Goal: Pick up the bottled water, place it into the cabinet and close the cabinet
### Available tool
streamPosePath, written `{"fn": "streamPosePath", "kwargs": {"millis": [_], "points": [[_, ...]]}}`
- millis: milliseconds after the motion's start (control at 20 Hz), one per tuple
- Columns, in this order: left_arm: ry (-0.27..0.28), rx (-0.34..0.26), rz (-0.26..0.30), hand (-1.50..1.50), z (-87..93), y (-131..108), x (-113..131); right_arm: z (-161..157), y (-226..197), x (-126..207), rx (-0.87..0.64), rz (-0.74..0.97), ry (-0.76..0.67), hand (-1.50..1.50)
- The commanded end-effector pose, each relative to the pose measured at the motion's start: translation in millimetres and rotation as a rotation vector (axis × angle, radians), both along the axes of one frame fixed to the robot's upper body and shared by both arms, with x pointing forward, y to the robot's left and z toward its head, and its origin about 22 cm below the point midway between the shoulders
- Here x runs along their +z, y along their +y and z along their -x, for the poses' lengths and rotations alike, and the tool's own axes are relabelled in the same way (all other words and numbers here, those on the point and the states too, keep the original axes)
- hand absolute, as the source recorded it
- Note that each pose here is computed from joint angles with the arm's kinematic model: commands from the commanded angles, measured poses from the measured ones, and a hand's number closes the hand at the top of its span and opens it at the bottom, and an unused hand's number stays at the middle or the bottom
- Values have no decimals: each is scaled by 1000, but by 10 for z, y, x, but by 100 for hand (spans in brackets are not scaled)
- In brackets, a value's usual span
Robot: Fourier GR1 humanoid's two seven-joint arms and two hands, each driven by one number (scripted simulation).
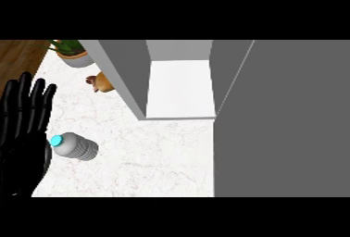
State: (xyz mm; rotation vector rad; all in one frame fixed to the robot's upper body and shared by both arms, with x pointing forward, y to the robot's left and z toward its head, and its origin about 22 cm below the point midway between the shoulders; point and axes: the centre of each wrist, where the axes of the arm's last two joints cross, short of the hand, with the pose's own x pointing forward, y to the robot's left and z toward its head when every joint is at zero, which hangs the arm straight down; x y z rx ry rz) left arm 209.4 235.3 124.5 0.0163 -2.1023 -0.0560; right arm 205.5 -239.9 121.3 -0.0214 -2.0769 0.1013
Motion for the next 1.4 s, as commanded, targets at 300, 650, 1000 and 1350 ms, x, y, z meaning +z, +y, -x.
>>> {"fn": "streamPosePath", "kwargs": {"millis": [300, 650, 1000, 1350], "points": [[150, 361, 178, -150, 365, 416, -148, 342, 144, 30, 146, -6, 59, -150], [167, 392, 226, -150, 688, 222, 90, 628, 352, 175, 199, 0, 72, -150], [203, 418, 225, -150, 932, 186, 183, 771, 513, 422, 190, 5, 98, -150], [238, 433, 210, -150, 854, 162, 138, 952, 658, 545, 201, -20, 77, -150]]}}
